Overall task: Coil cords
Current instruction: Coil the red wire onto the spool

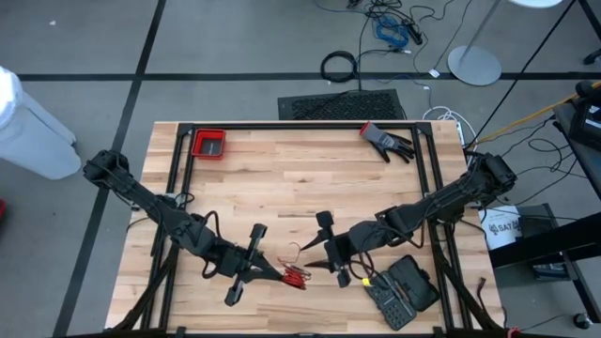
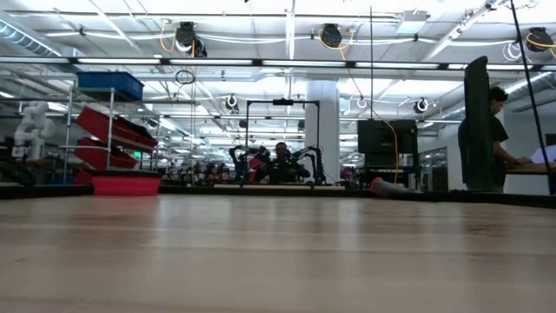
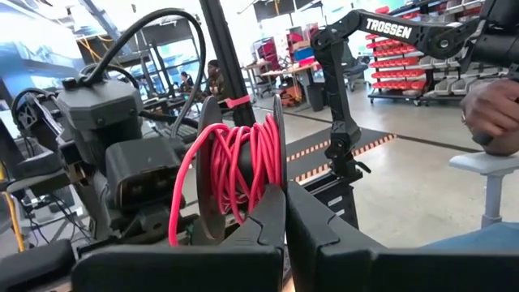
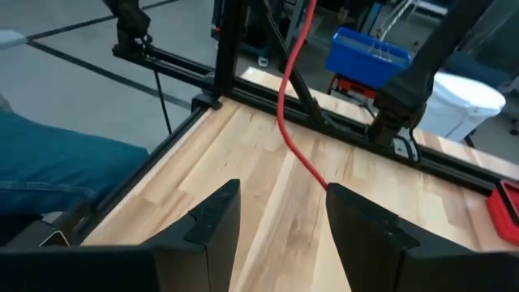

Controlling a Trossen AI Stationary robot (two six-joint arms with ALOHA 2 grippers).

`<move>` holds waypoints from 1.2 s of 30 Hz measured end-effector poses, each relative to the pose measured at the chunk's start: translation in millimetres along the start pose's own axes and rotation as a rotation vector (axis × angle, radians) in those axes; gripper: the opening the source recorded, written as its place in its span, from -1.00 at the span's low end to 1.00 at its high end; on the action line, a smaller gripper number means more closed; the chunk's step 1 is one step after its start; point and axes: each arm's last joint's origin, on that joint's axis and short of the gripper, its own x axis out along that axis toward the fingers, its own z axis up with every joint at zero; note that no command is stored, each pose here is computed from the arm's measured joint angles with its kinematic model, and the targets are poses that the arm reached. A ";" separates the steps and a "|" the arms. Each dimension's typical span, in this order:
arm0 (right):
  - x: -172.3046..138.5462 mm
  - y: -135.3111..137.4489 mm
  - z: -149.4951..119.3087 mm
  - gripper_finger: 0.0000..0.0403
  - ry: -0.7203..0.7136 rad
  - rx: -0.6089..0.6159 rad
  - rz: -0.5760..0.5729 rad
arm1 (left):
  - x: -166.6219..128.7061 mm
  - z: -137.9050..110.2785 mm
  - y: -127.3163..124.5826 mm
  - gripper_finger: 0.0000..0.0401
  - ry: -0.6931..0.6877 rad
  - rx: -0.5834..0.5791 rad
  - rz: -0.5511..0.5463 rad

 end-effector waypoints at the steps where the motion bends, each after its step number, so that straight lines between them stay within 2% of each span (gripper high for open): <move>1: 0.0 -0.1 0.6 -0.15 -0.006 -0.005 0.000 | 0.0 0.0 0.0 -0.99 0.000 0.000 0.000; 10: -0.1 -0.7 3.5 -0.16 -0.035 -0.020 -0.005 | 0.1 -0.1 0.0 -0.99 0.001 0.000 0.001; 23: 0.6 -3.1 3.6 -0.37 -0.041 -0.031 -0.012 | 0.1 -0.1 0.0 -0.99 0.001 0.000 0.001; 30: 16.8 -5.5 -4.7 -0.38 -0.055 -0.035 -0.027 | 0.1 -0.1 0.0 -0.99 0.000 0.000 0.002; 36: 19.8 -6.9 -6.7 -0.49 -0.054 -0.047 -0.031 | 0.1 0.1 0.1 -0.99 -0.002 0.000 0.003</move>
